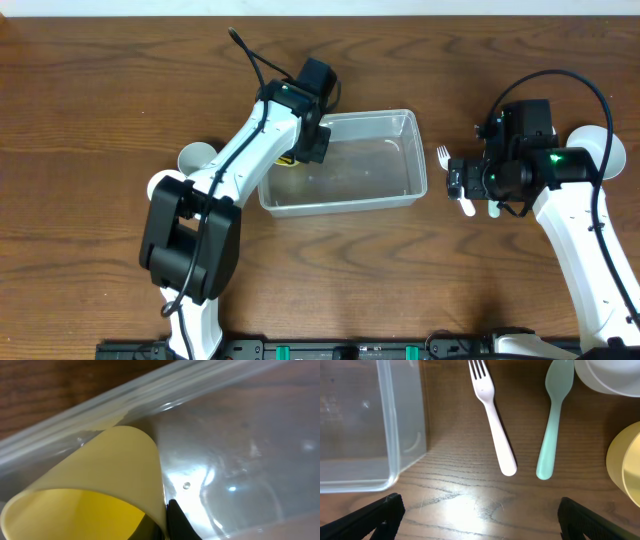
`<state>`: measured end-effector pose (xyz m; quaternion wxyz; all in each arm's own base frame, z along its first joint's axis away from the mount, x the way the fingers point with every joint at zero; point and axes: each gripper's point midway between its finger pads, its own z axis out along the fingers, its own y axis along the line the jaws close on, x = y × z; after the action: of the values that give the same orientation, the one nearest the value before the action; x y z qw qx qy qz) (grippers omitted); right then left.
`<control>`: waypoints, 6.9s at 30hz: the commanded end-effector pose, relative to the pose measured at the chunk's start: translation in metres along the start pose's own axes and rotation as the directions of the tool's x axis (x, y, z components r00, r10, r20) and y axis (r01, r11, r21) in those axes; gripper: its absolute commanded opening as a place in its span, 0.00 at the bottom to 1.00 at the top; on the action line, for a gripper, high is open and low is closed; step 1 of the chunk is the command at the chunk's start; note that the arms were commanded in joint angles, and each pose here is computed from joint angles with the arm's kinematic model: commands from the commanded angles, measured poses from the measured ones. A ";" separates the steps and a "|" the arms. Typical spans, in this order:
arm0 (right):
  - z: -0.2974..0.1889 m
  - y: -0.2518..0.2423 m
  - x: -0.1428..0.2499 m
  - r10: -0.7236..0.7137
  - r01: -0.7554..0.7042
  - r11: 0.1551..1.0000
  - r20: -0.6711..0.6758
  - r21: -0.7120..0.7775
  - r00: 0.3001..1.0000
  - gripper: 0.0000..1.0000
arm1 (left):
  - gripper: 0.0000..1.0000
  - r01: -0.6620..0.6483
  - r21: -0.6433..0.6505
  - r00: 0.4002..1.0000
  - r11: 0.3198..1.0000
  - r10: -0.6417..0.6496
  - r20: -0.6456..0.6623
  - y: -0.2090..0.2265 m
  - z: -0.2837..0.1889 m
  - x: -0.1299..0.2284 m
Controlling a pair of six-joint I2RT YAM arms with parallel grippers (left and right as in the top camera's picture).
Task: Pack container
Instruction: 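Carry the yellow cup into the container's left corner and release, then move the left gripper back to the grey cup and grasp it, then place the grey cup in the container beside the yellow cup, then reach the left gripper to the white cup and grasp it, then place the white cup in the container next to the yellow cup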
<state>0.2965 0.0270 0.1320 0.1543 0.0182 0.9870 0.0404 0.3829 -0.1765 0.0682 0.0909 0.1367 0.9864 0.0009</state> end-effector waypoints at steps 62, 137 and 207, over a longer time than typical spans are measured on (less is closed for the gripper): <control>-0.003 -0.002 0.004 0.019 -0.019 1.000 -0.025 0.005 1.000 0.99 | 0.47 0.296 -0.099 0.898 0.950 -0.312 -0.310 0.143 0.021 0.064; -0.003 -0.003 0.008 0.020 -0.020 1.000 -0.038 0.007 0.999 0.99 | 0.69 0.002 -0.170 0.968 0.985 0.041 0.249 0.051 -0.160 0.022; -0.003 -0.002 0.005 0.019 -0.019 1.000 -0.029 0.005 0.999 0.99 | 0.06 -0.097 0.116 0.973 0.989 0.069 0.220 -0.048 -0.129 -0.014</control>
<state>0.2869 0.0264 0.1288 0.1330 0.0188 0.9902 0.0388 0.3579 -0.2102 0.2344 0.2314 0.1527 0.9566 -0.0901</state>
